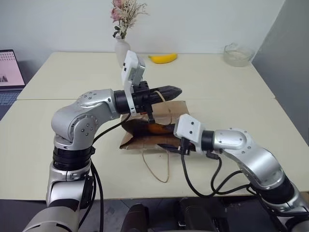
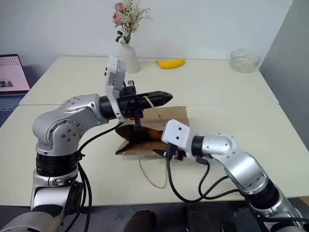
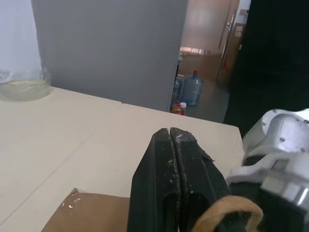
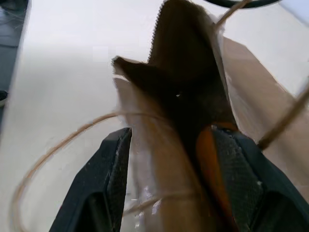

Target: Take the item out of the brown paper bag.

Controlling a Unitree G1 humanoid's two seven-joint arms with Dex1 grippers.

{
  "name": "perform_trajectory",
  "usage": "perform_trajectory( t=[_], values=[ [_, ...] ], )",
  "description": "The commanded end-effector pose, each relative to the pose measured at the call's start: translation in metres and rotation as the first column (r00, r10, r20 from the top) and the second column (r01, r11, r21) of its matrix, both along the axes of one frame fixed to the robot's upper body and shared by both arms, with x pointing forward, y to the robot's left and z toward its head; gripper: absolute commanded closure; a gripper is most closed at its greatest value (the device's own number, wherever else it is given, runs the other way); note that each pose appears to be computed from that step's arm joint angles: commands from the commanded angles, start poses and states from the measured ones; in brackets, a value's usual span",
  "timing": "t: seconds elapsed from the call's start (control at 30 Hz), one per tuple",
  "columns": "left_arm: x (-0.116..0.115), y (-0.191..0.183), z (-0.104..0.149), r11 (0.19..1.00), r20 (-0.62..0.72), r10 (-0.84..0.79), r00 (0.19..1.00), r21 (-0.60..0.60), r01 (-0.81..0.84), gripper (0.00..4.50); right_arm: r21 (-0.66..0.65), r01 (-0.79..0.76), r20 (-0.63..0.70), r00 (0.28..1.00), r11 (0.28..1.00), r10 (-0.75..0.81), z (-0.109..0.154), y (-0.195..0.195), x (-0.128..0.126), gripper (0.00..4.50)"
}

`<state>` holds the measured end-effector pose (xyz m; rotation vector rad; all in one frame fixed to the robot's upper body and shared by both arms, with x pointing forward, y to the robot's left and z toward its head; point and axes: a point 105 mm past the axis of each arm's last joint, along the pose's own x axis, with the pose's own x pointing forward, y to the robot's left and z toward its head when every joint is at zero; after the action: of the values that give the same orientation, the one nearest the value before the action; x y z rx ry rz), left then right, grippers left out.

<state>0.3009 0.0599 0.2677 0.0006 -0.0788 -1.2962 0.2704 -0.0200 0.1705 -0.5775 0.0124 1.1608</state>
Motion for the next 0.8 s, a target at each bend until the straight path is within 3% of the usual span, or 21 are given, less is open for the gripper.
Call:
perform_trajectory(
  t=[0.03,0.3,0.57,0.67,0.77,0.8],
  values=[
    [-0.005,0.001,0.015,1.0,0.05,-0.004,0.999,-0.021,0.005,4.5,0.013,0.099,0.072,0.992,0.995,-0.099,0.002,0.006,0.014,1.79],
    [-0.004,0.001,0.017,0.999,0.05,0.003,0.999,-0.033,-0.001,4.5,0.011,0.209,0.09,0.974,0.978,-0.21,-0.011,0.02,0.028,1.79],
    [0.003,0.004,0.027,0.997,0.045,0.035,0.998,-0.076,-0.031,4.5,-0.197,0.203,0.295,0.945,0.959,-0.139,-0.028,0.016,0.035,1.79],
    [0.007,0.006,0.031,0.995,0.047,0.048,0.998,-0.087,-0.044,4.5,-0.235,0.203,0.352,0.929,0.951,-0.112,-0.029,0.015,0.036,1.18],
    [0.008,0.006,0.032,0.995,0.047,0.051,0.998,-0.091,-0.046,4.5,-0.267,0.211,0.412,0.907,0.94,-0.087,-0.029,0.015,0.038,0.12],
    [0.008,0.006,0.033,0.995,0.047,0.052,0.998,-0.093,-0.047,4.5,-0.283,0.21,0.436,0.897,0.936,-0.069,-0.028,0.015,0.039,0.05]
  ],
)
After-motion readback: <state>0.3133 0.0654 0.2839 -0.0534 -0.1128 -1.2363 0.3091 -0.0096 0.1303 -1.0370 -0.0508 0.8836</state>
